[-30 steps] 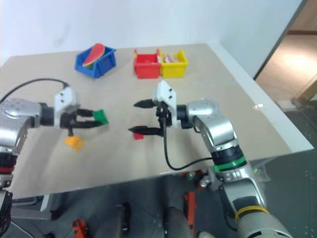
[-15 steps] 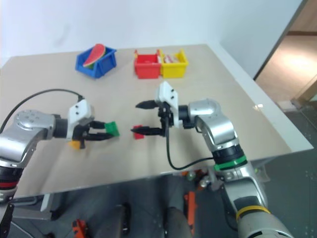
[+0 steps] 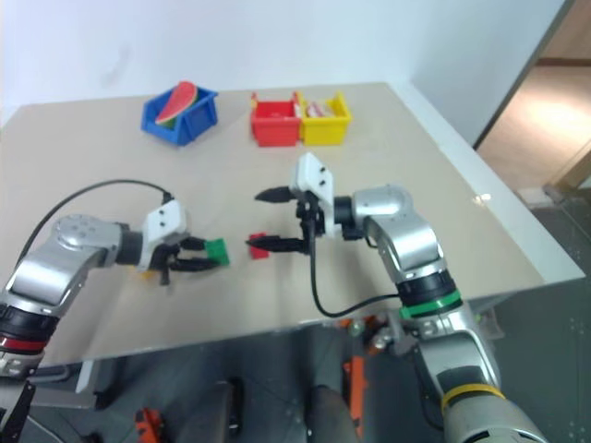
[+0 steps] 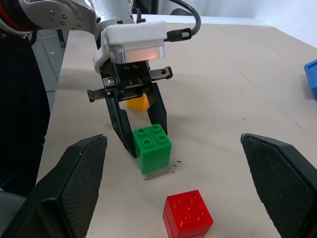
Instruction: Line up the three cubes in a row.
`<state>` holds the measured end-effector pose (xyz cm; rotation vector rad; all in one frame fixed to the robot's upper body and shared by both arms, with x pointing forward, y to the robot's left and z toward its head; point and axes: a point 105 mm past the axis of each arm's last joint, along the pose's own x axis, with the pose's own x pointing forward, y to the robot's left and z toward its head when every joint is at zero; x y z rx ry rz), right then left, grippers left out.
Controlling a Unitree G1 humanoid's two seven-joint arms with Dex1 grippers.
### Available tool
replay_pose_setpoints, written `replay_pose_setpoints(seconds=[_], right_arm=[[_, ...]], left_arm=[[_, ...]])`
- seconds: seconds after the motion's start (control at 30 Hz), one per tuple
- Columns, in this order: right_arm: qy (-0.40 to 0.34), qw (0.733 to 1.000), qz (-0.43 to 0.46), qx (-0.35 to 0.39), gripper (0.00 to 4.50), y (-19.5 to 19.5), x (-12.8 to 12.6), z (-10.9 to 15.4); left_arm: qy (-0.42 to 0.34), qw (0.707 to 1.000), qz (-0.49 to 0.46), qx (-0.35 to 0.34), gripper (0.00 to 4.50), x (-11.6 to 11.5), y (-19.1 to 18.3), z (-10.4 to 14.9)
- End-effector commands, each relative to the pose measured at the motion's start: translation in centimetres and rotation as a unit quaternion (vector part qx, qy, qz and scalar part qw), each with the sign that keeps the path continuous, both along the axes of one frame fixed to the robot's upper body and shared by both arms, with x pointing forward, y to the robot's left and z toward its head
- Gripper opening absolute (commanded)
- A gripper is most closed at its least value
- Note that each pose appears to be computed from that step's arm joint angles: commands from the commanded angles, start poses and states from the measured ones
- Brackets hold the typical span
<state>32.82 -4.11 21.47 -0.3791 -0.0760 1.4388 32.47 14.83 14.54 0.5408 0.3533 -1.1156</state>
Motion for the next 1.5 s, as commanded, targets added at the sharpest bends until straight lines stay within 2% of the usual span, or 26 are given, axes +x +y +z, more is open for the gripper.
replay_pose_setpoints(seconds=[0.03,0.83,0.9,1.1,1.13,1.33,1.5], right_arm=[[-0.026,1.0,0.005,0.005,4.5,-0.1,-0.4,1.0],[-0.023,1.0,-0.001,0.001,4.5,-0.4,-0.5,0.7],[-0.023,1.0,-0.002,0.001,4.5,-0.4,-0.5,0.7],[-0.022,1.0,-0.002,0.0,4.5,-0.4,-0.5,0.6],[-0.022,1.0,-0.002,0.0,4.5,-0.4,-0.5,0.6],[-0.02,1.0,0.0,0.001,4.5,-0.4,-0.5,0.7],[-0.011,1.0,0.001,0.002,4.5,-0.5,-0.4,0.6]], left_arm=[[-0.026,1.0,-0.002,0.005,1.29,0.4,0.0,0.9],[-0.032,0.999,-0.015,0.018,1.29,1.3,-0.4,0.1],[-0.031,0.999,-0.02,0.017,2.33,1.3,-0.4,0.3],[-0.043,0.998,-0.035,0.03,4.3,1.3,-0.2,1.0],[-0.046,0.998,-0.036,0.033,4.45,1.2,-0.1,1.2],[-0.058,0.997,-0.034,0.035,4.45,0.6,0.4,3.8],[-0.065,0.997,0.024,-0.026,4.45,0.1,1.4,6.9]])
